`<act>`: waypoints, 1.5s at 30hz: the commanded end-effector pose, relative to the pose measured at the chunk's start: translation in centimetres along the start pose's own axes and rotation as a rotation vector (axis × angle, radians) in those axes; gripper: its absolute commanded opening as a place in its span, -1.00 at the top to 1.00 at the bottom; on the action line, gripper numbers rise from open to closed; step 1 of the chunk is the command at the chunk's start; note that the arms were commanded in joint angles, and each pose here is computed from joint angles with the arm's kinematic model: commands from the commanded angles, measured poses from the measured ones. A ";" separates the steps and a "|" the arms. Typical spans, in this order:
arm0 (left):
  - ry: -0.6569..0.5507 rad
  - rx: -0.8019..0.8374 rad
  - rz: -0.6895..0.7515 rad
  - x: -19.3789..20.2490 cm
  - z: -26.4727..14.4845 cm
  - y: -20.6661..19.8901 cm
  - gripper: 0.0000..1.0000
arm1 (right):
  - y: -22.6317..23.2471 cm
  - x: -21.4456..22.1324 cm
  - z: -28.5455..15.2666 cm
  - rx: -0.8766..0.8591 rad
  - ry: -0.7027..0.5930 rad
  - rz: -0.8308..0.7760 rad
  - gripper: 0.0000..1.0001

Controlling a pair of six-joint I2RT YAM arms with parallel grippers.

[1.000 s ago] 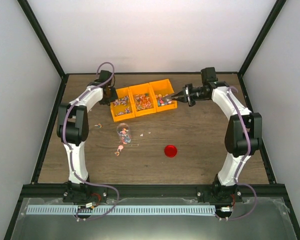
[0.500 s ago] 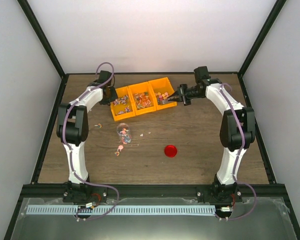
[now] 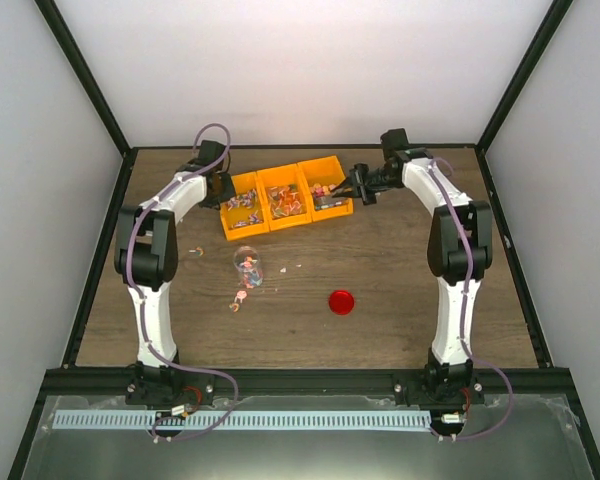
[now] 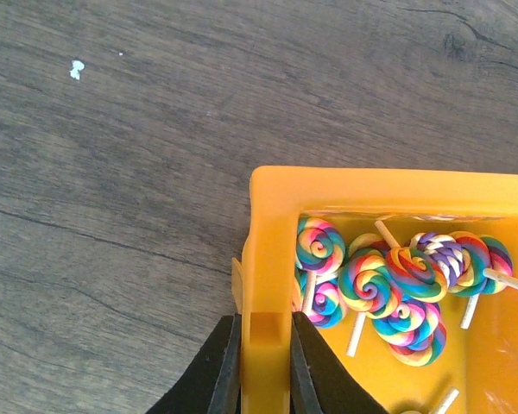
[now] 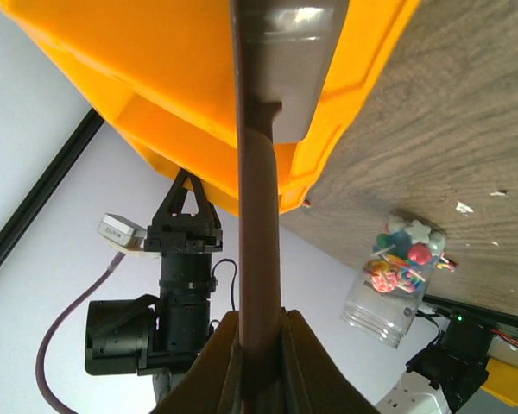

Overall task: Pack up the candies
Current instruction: Scoop the fake candies from the storage box.

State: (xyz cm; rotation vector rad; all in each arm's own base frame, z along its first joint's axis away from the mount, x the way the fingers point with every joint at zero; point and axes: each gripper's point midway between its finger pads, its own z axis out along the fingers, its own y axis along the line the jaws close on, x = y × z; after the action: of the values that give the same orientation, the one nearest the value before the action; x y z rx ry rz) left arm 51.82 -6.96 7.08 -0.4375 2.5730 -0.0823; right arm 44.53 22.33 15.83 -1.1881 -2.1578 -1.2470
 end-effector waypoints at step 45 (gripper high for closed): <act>0.201 -0.051 0.114 3.0 3.9 0.5 0.92 | -1.9 -13.1 10.8 -0.143 -0.023 -0.247 0.99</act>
State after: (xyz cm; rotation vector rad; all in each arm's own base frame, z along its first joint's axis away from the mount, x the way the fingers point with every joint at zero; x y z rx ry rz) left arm 54.33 -6.25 7.01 -0.4212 2.5930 -0.0295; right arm 53.14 25.12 9.87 -0.9198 -2.2824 -1.6836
